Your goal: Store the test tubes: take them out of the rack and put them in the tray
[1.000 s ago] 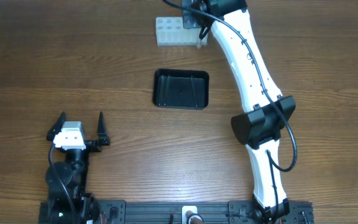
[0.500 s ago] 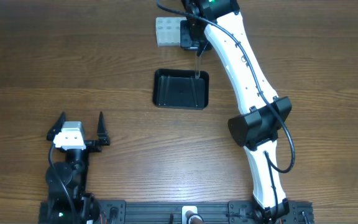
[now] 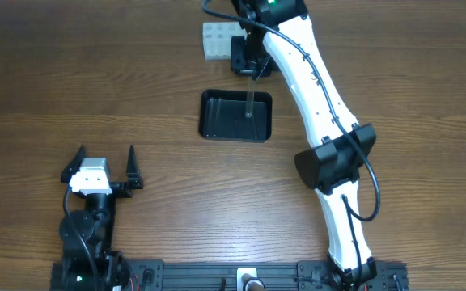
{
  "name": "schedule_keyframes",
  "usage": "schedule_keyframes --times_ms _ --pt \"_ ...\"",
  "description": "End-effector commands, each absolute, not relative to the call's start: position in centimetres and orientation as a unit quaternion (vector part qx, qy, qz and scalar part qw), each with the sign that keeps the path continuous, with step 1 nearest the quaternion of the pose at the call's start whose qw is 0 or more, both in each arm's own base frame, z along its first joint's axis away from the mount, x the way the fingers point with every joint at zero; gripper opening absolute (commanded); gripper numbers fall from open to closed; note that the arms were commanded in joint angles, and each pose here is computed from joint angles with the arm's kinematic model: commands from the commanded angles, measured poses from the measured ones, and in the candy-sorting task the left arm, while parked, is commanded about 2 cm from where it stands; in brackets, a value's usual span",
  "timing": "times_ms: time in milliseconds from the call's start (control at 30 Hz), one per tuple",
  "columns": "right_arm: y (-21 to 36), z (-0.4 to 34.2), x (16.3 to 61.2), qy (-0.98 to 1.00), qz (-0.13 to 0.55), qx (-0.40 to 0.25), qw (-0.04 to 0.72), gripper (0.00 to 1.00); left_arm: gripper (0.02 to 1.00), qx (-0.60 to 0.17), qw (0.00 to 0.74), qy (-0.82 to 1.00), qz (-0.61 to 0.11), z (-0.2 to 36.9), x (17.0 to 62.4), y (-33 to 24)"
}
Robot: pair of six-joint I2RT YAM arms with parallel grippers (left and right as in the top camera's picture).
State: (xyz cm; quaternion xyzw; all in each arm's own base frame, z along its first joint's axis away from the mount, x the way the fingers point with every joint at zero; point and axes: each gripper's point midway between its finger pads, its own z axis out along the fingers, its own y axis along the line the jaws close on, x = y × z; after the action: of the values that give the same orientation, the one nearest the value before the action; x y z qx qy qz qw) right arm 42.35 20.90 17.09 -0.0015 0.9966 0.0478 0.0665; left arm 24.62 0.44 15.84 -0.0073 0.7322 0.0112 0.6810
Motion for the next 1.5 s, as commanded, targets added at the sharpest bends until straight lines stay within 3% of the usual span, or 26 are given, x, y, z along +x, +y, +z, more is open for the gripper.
schedule_keyframes --times_ms 33,767,1500 --pt "21.6 14.1 42.2 0.999 0.045 0.001 0.030 0.042 0.998 0.000 0.682 0.731 0.014 15.8 24.6 0.4" --pt "21.9 7.0 42.8 0.999 0.018 0.003 -0.026 0.040 0.998 0.000 0.682 0.731 0.014 15.8 24.6 0.4" --pt "22.2 3.6 43.5 0.999 0.013 0.004 -0.037 0.049 1.000 0.000 0.682 0.732 0.014 15.8 24.6 0.4"
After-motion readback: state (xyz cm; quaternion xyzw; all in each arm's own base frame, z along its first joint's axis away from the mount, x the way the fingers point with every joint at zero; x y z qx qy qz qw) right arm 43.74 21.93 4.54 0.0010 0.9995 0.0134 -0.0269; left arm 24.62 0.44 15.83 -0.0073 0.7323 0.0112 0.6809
